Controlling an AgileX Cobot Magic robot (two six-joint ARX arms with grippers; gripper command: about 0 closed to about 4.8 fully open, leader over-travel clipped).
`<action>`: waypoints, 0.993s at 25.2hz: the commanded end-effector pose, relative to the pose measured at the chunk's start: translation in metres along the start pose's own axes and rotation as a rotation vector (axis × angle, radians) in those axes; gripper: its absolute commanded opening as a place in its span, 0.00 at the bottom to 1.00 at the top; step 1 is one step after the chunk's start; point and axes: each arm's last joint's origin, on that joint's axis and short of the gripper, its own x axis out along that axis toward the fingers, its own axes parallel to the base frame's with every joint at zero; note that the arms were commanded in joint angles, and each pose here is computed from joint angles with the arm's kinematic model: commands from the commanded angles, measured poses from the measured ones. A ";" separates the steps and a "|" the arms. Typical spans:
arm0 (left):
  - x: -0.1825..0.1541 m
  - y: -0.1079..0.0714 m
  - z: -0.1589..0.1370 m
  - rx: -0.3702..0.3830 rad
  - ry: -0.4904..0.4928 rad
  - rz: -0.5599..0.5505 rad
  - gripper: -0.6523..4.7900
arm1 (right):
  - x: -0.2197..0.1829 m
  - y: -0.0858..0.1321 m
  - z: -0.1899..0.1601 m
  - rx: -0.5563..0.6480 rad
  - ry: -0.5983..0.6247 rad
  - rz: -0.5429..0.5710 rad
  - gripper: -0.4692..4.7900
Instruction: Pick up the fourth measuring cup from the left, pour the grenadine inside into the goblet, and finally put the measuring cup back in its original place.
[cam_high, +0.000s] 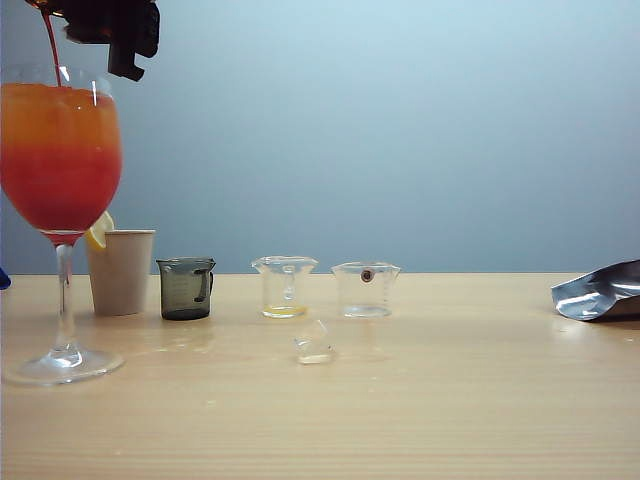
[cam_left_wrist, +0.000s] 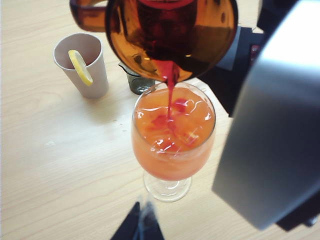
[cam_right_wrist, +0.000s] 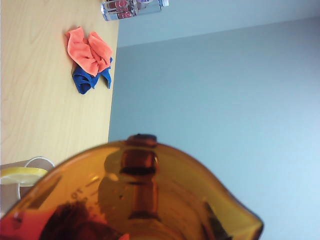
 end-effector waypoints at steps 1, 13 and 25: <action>0.000 0.000 0.000 0.000 -0.004 0.000 0.11 | -0.002 -0.008 0.002 -0.006 -0.006 -0.039 0.35; -0.002 0.000 0.000 0.001 -0.007 -0.003 0.11 | -0.002 -0.008 0.001 -0.032 -0.002 -0.039 0.35; -0.021 -0.003 -0.008 0.007 -0.083 0.004 0.11 | -0.001 -0.008 -0.002 -0.071 0.008 -0.034 0.35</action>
